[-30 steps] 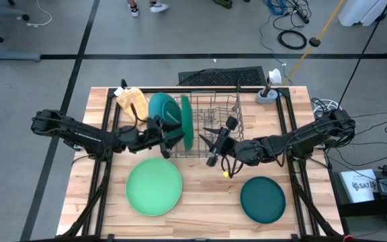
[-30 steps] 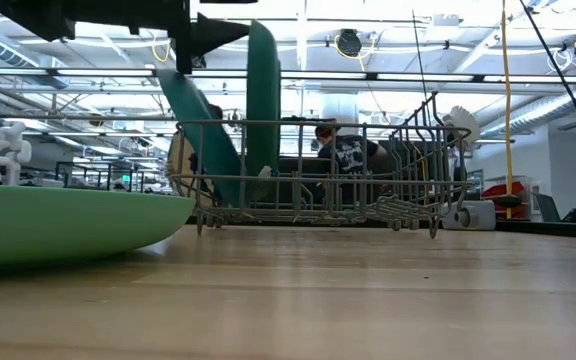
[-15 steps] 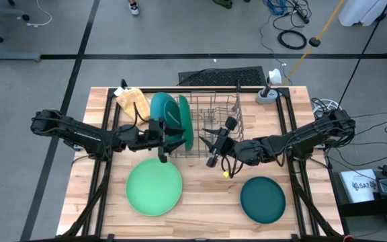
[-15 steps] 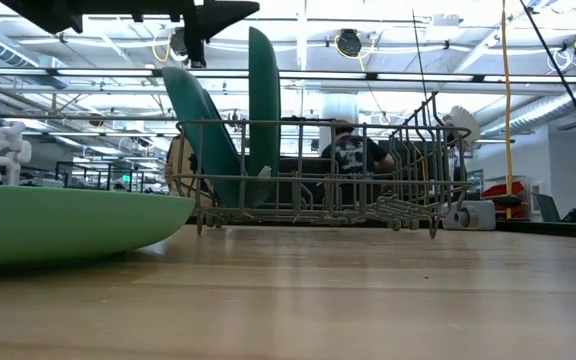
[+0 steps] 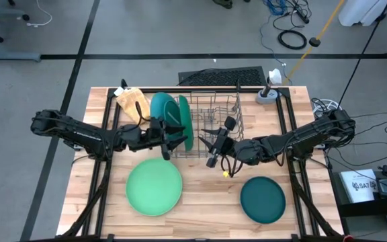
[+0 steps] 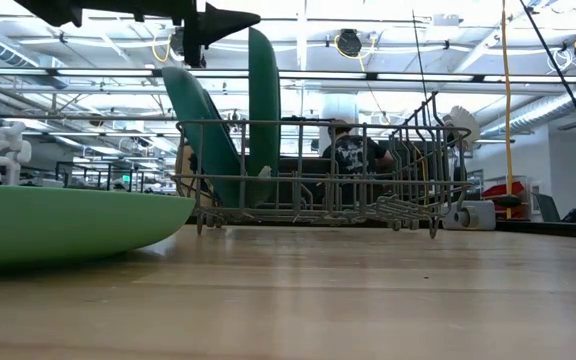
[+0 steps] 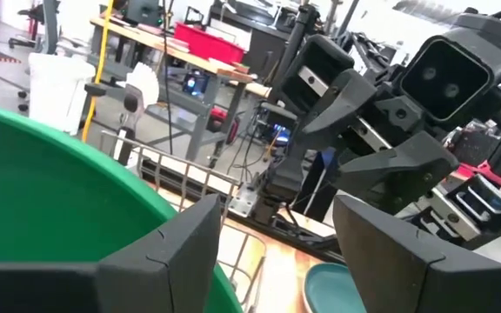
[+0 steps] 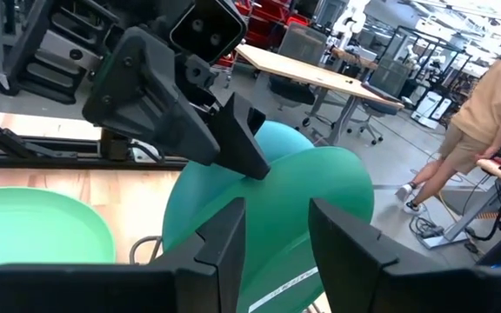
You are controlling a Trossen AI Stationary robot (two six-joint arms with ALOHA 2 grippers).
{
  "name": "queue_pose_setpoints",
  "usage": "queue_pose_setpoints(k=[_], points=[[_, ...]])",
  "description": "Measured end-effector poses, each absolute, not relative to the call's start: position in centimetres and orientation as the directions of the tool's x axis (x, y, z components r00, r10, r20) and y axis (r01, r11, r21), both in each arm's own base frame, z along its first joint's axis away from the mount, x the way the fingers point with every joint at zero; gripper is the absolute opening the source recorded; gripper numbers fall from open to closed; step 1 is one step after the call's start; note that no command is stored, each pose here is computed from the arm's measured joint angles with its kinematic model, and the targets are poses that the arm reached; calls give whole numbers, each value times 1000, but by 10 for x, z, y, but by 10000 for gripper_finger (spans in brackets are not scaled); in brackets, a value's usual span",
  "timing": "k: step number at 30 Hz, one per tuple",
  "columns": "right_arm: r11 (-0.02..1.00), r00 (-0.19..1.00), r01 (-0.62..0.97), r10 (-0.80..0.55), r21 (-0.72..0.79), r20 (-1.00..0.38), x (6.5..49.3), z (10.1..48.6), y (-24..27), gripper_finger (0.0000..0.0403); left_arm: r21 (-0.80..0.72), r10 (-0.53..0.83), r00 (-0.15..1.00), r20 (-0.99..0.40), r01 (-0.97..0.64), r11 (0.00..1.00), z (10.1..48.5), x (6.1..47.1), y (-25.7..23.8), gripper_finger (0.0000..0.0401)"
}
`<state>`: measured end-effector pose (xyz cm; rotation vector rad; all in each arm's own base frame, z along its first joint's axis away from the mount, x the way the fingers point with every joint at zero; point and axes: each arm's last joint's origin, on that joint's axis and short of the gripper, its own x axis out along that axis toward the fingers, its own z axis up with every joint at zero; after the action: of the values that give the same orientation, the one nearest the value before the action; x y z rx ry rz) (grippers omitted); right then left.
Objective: Sort dishes
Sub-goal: Put the green plate into the dishwasher rack
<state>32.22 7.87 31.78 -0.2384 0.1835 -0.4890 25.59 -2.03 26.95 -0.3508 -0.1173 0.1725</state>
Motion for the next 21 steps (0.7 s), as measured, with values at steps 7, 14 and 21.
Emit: queue_pose_setpoints(k=[7,14,21], points=[[856,867,442,-484,-270,-117,322,318,79,118,-355,179,976,121,-126,926,278,250,-23,235],[854,867,440,-484,-276,-117,322,318,79,118,-336,242,970,34,-217,917,276,241,-20,235],[854,867,440,-484,-277,-117,322,318,79,118,-343,271,963,-8,-257,903,272,240,-19,235]])
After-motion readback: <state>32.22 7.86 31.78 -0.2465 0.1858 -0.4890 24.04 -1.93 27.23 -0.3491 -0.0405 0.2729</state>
